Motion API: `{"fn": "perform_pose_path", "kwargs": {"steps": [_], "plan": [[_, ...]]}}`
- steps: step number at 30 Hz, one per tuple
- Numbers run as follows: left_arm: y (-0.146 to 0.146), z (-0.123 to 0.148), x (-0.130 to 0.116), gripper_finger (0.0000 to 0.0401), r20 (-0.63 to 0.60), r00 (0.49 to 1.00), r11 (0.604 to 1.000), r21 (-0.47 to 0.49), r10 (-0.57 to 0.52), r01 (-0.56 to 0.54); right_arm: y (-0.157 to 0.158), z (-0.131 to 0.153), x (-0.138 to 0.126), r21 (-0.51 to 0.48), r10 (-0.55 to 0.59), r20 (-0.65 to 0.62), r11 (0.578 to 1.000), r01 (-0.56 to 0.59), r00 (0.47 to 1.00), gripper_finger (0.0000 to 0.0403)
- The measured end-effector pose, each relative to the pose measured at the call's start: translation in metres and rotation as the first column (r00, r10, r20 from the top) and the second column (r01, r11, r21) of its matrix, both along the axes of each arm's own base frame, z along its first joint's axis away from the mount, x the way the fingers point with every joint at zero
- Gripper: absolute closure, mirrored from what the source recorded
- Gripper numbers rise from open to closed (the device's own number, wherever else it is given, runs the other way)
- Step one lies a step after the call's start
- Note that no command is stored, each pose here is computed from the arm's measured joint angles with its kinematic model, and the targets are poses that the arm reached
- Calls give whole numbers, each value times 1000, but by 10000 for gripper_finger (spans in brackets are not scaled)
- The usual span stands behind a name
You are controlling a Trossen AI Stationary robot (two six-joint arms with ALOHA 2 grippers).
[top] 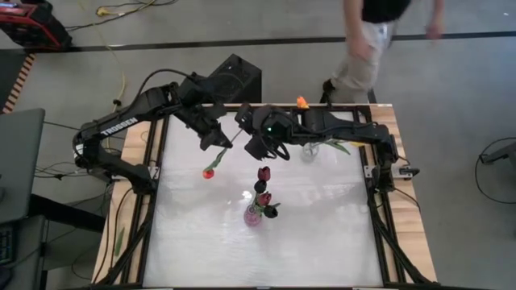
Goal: Sort flowers into vase by color
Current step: Put the orange flower into the transparent vase
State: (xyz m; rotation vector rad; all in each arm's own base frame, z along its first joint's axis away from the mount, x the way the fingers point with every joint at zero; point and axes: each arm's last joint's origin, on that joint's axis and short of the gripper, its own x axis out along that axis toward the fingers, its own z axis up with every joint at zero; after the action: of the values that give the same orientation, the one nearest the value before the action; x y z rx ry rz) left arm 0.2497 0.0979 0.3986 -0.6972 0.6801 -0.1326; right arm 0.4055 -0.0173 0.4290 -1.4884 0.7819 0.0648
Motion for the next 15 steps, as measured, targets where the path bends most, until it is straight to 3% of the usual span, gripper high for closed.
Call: {"fn": "perform_pose_path", "kwargs": {"steps": [3,8,15], "plan": [[1,0,0,395,-8,1000,999,32,27,-26,-1,0,0,36,-27,14,999,26,1000,381],[2,1,0,372,12,1000,995,101,15,-17,-4,-4,-6,184,-92,4,979,89,996,381],[11,15,-17,332,111,993,971,235,26,-51,-12,-4,-26,436,-113,-74,890,134,991,381]]}}
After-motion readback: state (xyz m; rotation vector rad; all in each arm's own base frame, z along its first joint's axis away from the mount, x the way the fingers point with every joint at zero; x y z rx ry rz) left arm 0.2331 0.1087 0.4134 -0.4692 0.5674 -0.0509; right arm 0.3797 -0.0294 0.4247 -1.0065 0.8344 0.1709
